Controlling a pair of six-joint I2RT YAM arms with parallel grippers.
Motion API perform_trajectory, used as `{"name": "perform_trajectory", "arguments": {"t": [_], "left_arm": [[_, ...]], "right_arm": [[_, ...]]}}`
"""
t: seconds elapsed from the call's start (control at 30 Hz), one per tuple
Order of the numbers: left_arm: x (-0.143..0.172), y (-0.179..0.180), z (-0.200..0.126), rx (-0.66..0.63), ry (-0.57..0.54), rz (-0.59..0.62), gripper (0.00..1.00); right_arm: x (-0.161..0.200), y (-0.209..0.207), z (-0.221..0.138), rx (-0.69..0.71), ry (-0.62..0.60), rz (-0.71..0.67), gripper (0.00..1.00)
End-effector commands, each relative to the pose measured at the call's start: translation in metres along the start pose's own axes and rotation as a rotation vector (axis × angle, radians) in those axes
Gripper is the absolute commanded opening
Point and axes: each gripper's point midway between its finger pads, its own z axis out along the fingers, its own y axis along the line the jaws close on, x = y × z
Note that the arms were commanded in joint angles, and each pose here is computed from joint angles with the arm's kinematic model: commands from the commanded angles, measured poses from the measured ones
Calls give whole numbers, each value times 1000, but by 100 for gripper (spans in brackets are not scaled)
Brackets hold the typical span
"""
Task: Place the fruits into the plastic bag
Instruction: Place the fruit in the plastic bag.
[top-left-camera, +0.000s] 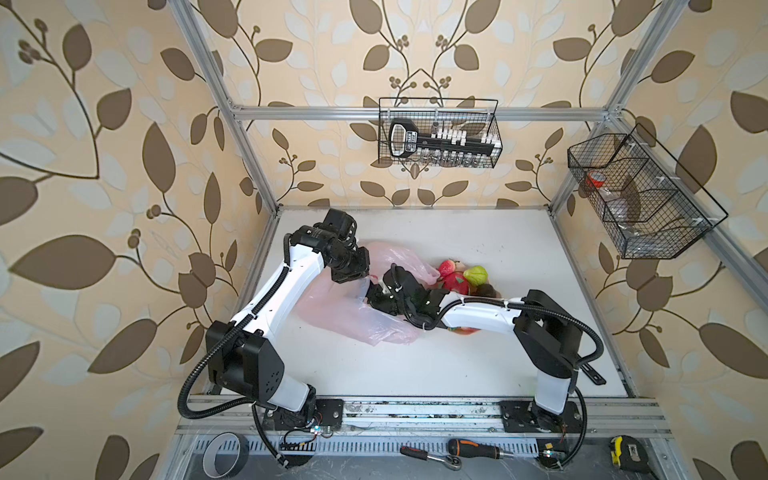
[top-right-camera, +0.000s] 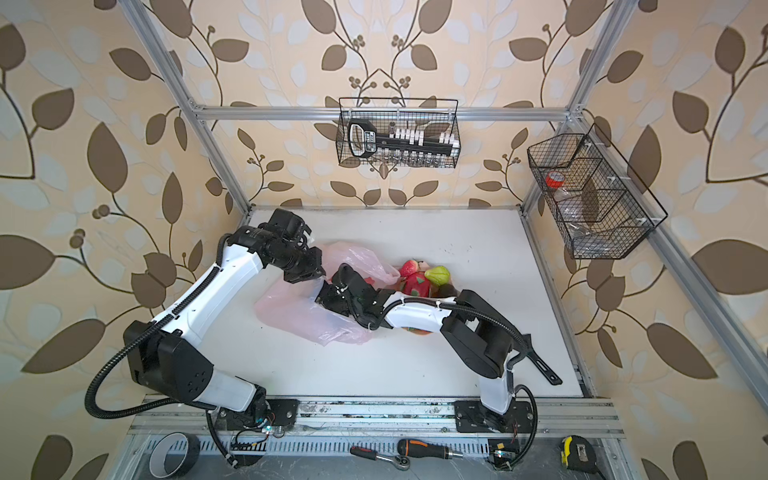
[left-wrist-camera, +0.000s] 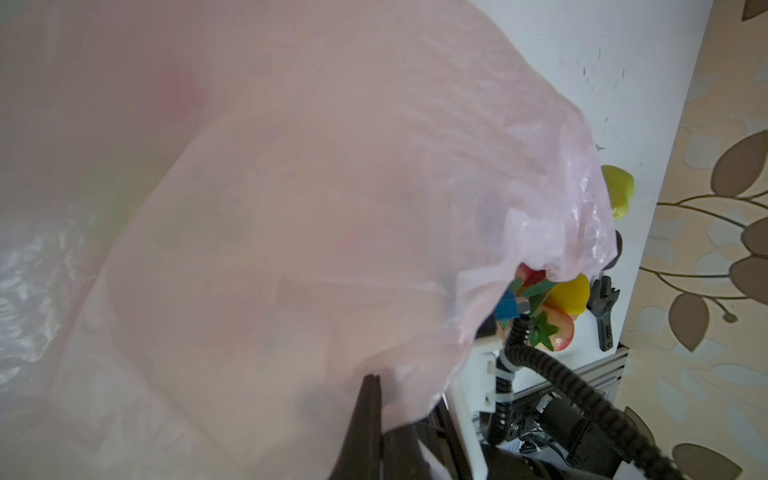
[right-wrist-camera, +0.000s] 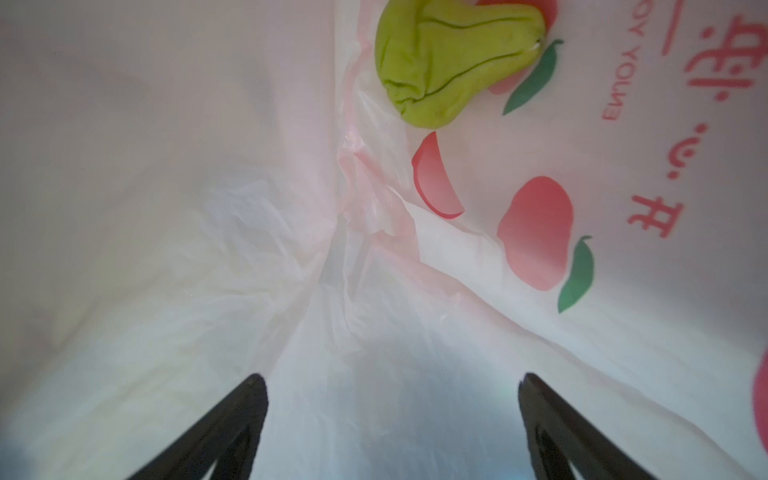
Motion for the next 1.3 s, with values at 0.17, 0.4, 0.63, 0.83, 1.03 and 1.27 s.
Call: {"name": "perform_trajectory", "arguments": {"t": [0.17, 0.4, 0.63, 0.83, 1.03, 1.27], "left_arm": [[4, -1, -20, -8, -64, 6, 0], [7, 4, -20, -24, -62, 4, 0], [13, 4, -17, -11, -47, -2, 0], [15, -5, -17, 44, -37, -13, 0], [16, -22, -24, 122, -36, 11, 0], [22, -15, -25, 93, -33, 30, 0]], "right_arm": [[5, -31, -34, 147, -6, -42, 96], [-8, -45, -68, 200, -84, -89, 97], [-17, -34, -87, 178, -129, -158, 99], [-40, -30, -90, 153, -248, -185, 100], [-71, -45, -75, 195, -309, -164, 100], [-88, -18, -64, 162, -335, -196, 100]]}}
